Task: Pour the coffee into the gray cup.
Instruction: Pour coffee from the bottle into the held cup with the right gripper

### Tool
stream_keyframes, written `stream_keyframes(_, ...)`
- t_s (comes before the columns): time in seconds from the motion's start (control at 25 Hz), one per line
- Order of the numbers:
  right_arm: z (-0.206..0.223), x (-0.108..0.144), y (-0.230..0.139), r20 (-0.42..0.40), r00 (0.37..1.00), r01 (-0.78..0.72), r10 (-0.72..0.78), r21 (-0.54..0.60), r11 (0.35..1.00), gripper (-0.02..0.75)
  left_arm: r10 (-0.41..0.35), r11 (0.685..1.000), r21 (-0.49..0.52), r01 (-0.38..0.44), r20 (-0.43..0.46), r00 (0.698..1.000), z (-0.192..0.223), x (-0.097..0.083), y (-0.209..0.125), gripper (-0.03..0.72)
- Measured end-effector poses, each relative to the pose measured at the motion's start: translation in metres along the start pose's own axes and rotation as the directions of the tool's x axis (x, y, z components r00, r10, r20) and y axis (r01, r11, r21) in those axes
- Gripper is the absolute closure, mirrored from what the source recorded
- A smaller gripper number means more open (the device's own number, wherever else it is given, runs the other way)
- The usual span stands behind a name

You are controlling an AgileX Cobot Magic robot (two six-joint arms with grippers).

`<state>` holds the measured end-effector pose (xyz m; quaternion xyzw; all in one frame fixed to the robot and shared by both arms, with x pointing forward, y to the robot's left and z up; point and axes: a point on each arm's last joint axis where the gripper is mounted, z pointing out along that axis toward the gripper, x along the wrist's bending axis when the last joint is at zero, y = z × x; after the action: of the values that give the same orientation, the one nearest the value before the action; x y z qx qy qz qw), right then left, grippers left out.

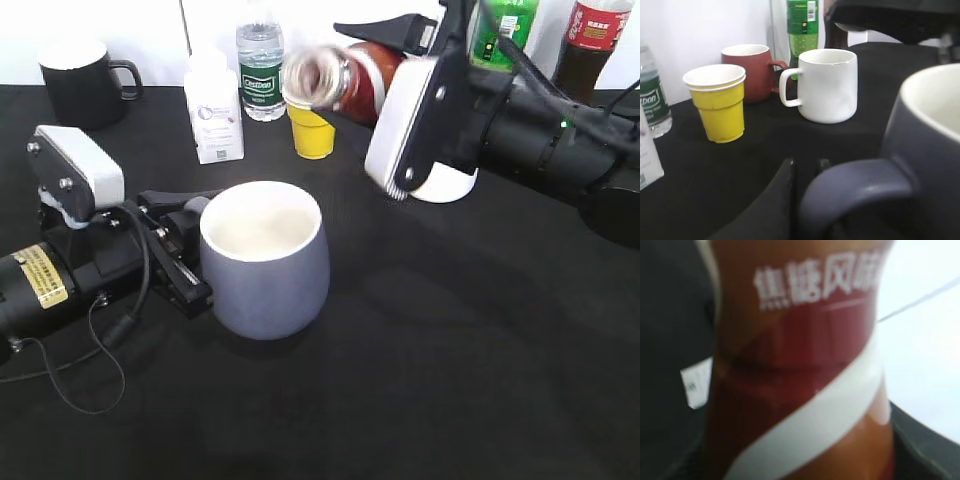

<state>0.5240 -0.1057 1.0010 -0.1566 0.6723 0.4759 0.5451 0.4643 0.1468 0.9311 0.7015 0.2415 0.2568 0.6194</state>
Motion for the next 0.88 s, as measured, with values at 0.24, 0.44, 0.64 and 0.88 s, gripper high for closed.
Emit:
stream_keyframes(0.24,-0.0001,0.0013,0.0033,-0.007,0.982,0.19,-0.191,-0.038,0.981,0.21,0.05,0.999,0.001,-0.05,0.038,0.998,0.0,-0.0035,-0.0002,0.611)
stream_keyframes(0.44,-0.0002,0.0013,0.0053,-0.001,0.976,0.219,-0.219,-0.06,0.974,0.21,0.05,0.999,0.001,-0.05,0.038,0.998,0.0,-0.0035,-0.0002,0.611)
stream_keyframes(0.64,-0.0001,0.0013,0.0056,0.001,0.962,0.273,-0.274,-0.064,0.96,0.21,0.05,0.999,-0.001,-0.05,0.038,0.998,0.0002,-0.0034,0.0,0.612)
stream_keyframes(0.88,-0.0001,0.0013,0.0057,0.002,0.956,0.294,-0.294,-0.065,0.954,0.21,0.051,0.999,-0.001,-0.051,0.04,0.998,0.0002,-0.0036,0.0,0.612)
